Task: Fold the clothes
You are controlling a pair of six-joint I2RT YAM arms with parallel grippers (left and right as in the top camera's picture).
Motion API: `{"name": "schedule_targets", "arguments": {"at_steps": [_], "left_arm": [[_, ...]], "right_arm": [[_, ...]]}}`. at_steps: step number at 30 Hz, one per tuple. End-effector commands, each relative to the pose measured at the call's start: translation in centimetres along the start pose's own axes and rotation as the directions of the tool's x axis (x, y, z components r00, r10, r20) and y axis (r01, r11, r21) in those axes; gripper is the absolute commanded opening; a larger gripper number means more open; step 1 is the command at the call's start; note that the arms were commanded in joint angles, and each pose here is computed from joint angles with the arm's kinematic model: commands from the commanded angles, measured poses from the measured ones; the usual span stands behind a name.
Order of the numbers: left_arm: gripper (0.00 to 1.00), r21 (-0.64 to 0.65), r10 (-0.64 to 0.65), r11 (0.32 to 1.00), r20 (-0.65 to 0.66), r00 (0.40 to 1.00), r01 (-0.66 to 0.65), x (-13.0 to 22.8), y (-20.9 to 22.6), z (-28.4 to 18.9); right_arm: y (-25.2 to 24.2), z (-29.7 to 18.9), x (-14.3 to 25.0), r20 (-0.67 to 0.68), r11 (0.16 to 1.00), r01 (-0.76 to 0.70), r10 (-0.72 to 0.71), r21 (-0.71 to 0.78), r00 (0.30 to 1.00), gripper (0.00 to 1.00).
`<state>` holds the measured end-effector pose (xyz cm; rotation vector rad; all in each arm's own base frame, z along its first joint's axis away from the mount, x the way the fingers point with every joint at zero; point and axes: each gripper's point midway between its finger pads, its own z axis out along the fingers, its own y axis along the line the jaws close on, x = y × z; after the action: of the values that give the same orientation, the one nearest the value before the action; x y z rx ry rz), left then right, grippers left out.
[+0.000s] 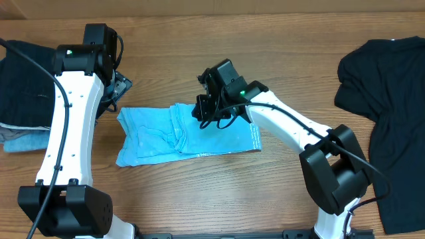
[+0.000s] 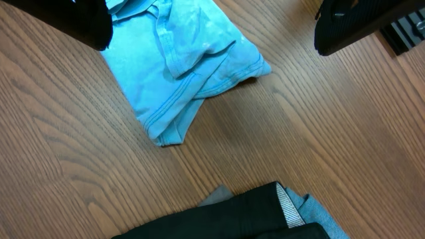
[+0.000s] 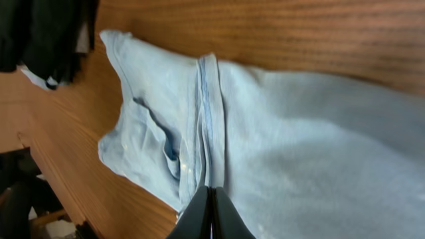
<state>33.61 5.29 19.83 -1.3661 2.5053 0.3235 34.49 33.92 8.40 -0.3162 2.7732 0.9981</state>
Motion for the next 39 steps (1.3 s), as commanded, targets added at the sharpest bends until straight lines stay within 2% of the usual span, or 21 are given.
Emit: {"name": "schedule_targets", "arguments": {"at_steps": [1,10,14,18,20,22,23,28,33,37,39], "left_arm": [[1.0,-0.007,0.02,1.0,0.02,1.0,-0.02,-0.5,0.0,-0.1],[1.0,-0.007,0.019,1.0,0.02,1.0,-0.019,-0.5,0.0,-0.1],[1.0,-0.007,0.02,1.0,0.02,1.0,-0.02,-0.5,0.0,-0.1],[1.0,-0.007,0.02,1.0,0.02,1.0,-0.02,-0.5,0.0,-0.1],[1.0,-0.007,0.02,1.0,0.02,1.0,-0.02,-0.5,0.0,-0.1],[1.0,-0.007,0.02,1.0,0.02,1.0,-0.02,-0.5,0.0,-0.1],[1.0,-0.007,0.02,1.0,0.02,1.0,-0.02,-0.5,0.0,-0.1],[1.0,-0.007,0.02,1.0,0.02,1.0,-0.02,-0.5,0.0,-0.1],[1.0,-0.007,0.02,1.0,0.02,1.0,-0.02,-0.5,0.0,-0.1],[1.0,-0.007,0.02,1.0,0.02,1.0,-0.02,-0.5,0.0,-0.1],[1.0,-0.007,0.02,1.0,0.02,1.0,-0.02,-0.5,0.0,-0.1]], "right_arm": [[0.6,1.2,2.6,-0.057,1.0,0.025,-0.025,-0.007,0.998,0.04],[2.7,6.3,7.8,-0.159,0.993,0.115,-0.119,-0.033,0.98,0.04],[2.4,8.6,10.1,-0.202,0.989,0.15,-0.145,0.01,0.969,0.04],[1.4,9.6,10.6,-0.201,0.984,0.166,-0.15,0.07,0.968,0.04],[1.9,9.5,10.4,-0.196,0.985,0.168,-0.155,0.048,0.968,0.04],[3.9,8.7,9.4,-0.188,0.985,0.168,-0.172,-0.034,0.967,0.04],[6.5,6.9,7.6,-0.153,0.973,0.189,-0.209,-0.134,0.966,0.04],[9.4,0.6,0.8,0.039,0.957,0.223,-0.22,-0.188,0.975,0.04],[7.8,-2.6,-3.4,0.156,0.962,0.206,-0.179,-0.178,0.971,0.04],[4.6,-1.6,-5.1,0.202,0.985,0.164,-0.151,-0.051,0.968,0.04],[3.8,-0.4,-5.3,0.204,0.986,0.161,-0.15,-0.034,0.967,0.04]]}}
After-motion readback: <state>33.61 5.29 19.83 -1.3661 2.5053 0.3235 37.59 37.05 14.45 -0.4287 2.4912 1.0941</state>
